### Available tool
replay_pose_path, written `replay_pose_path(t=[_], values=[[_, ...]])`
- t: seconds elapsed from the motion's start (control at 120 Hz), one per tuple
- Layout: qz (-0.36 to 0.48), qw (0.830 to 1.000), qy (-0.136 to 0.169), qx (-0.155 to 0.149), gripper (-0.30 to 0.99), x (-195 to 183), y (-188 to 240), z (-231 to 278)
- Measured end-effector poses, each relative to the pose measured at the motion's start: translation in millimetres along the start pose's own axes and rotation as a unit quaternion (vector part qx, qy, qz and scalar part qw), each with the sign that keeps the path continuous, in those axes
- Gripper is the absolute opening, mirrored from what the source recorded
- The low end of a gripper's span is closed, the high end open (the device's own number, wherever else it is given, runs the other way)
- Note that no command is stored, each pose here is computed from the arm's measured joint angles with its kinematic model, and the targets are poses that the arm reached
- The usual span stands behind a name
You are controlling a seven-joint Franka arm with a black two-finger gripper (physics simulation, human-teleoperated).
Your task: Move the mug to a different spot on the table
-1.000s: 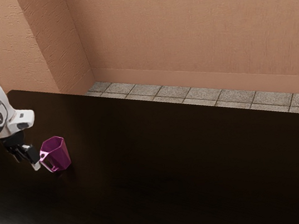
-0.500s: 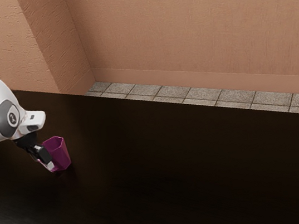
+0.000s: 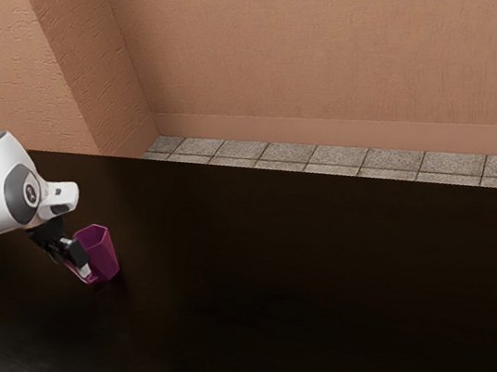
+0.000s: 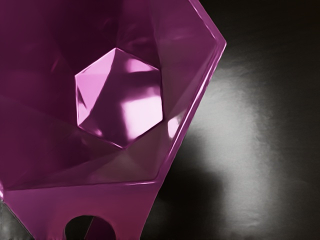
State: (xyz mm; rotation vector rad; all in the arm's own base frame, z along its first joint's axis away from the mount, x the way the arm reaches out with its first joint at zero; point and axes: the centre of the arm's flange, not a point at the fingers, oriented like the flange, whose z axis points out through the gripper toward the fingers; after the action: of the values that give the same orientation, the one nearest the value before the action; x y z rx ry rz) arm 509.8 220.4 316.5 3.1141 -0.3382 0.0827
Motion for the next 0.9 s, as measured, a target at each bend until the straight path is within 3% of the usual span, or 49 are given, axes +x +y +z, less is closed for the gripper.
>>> replay_pose_path(t=[0.633, 0.9], values=[[-0.026, 1.000, -0.002, 0.007, 0.69, 0.4, -13.4, 16.3], [-0.021, 1.000, 0.002, 0.007, 0.40, 0.5, -14.5, 15.9]])
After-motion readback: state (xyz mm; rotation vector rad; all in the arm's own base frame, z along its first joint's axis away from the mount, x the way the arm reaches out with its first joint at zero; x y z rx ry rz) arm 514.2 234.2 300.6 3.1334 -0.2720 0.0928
